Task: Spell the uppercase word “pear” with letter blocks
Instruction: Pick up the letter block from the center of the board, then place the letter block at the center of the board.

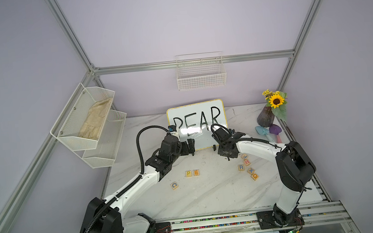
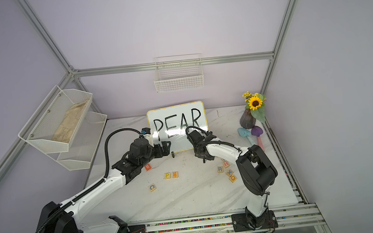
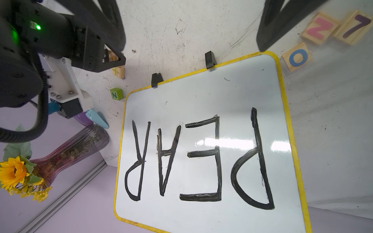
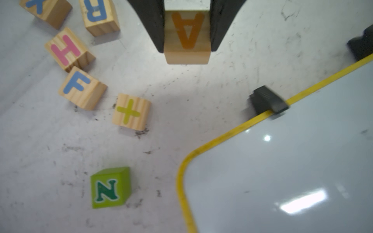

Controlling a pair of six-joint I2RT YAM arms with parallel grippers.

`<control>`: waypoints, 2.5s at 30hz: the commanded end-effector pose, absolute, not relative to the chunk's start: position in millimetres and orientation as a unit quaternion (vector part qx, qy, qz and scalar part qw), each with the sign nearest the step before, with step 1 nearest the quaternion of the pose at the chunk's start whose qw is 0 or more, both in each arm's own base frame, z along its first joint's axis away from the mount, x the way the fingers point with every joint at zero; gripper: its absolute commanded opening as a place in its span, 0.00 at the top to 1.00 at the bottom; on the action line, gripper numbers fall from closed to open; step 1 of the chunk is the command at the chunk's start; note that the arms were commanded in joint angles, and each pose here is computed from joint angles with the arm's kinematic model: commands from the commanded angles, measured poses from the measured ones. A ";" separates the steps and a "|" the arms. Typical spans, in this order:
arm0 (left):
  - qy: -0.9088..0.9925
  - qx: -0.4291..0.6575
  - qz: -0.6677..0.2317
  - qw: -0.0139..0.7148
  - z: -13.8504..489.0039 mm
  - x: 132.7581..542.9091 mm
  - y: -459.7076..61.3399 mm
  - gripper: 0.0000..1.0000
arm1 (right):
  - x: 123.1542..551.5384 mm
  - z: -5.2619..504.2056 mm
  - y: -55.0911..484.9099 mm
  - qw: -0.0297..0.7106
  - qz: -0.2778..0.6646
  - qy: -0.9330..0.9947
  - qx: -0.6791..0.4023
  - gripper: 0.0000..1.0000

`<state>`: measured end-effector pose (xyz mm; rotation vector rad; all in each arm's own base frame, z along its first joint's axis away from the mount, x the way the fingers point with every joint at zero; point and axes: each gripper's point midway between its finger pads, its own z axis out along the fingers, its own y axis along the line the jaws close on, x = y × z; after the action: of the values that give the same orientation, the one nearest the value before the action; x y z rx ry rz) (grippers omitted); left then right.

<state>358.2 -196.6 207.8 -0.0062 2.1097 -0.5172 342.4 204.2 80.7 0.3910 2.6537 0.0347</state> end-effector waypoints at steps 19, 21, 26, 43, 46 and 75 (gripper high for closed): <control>0.854 -0.032 -0.201 0.478 229.0 326.6 -162.7 0.00 | 274.3 44.2 303.7 0.152 0.044 0.987 -0.034 0.71; 0.861 -0.033 -0.210 0.462 223.0 319.3 -163.9 0.00 | 271.3 40.0 310.3 0.148 0.045 0.987 -0.040 0.71; 0.873 -0.051 -0.224 0.431 206.9 295.7 -155.7 0.00 | 268.6 36.2 318.3 0.151 0.056 0.986 -0.044 0.71; 0.878 -0.075 -0.257 0.397 184.7 246.2 -136.4 0.00 | 260.4 32.2 327.0 0.151 0.040 0.986 -0.066 0.71; 0.878 -0.072 -0.256 0.398 185.1 246.8 -136.9 0.00 | 257.9 30.4 330.2 0.147 0.038 0.986 -0.071 0.71; 0.878 -0.075 -0.239 0.408 184.5 248.8 -130.3 0.00 | 254.6 19.9 333.3 0.129 0.025 0.988 -0.086 0.71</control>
<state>250.3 -135.1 196.8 -0.1919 2.1990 -0.6321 259.3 336.7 26.4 -0.2233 2.8427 0.1271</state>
